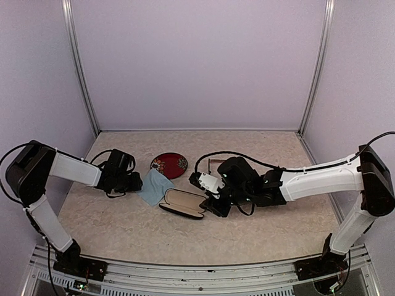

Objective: Organize the sunglasses
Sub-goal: Pick up the glasses cleaning cloth at the center of the board.

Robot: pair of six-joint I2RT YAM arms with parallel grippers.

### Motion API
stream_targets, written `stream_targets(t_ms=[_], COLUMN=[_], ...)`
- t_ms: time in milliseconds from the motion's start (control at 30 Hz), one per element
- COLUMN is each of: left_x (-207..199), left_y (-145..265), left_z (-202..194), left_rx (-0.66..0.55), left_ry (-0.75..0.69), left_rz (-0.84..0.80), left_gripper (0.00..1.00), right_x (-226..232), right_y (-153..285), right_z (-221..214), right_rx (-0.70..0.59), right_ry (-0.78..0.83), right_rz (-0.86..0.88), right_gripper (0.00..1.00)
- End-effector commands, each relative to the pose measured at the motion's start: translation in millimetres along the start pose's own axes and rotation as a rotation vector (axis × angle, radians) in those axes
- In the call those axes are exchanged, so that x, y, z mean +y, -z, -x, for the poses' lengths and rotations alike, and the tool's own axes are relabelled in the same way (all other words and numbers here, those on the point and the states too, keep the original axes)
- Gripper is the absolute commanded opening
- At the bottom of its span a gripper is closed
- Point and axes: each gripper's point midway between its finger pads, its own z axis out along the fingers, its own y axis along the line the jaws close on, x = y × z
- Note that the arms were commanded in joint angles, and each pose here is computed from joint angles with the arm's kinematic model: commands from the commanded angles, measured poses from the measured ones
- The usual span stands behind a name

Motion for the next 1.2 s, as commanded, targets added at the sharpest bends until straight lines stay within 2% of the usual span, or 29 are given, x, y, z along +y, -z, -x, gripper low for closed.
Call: stream_targets(t_ms=[0,233,400,867,1167], left_x=[-0.6,1.0,3.1,-8.7,-37.2], left_y=[-4.8,-9.7,-5.9,9.6,69.4], left_z=[-12.9,-27.2,-36.1,-17.8,15.9], left_rx=[0.045,0.082,0.093,0.021,-0.103], left_ry=[-0.058,-0.050,-0.042,-0.080,-0.222], left_rz=[0.061,0.059,0.049,0.021,0.025], left_gripper=[0.47,0.43,0.34,0.00,0.00], right_x=[-4.2,-4.2,-4.7,-3.4,-12.9], right_y=[9.2,9.7,9.6,7.1,15.0], right_z=[9.4,6.3,5.4,8.4,17.5], right_rx=[-0.049,-0.048,-0.047,-0.045,-0.077], right_ry=[-0.017,-0.021,-0.023,-0.023,-0.059], right_rz=[-0.003,0.000,-0.001,0.010,0.003], right_gripper=[0.49,0.49,0.48,0.48,0.48])
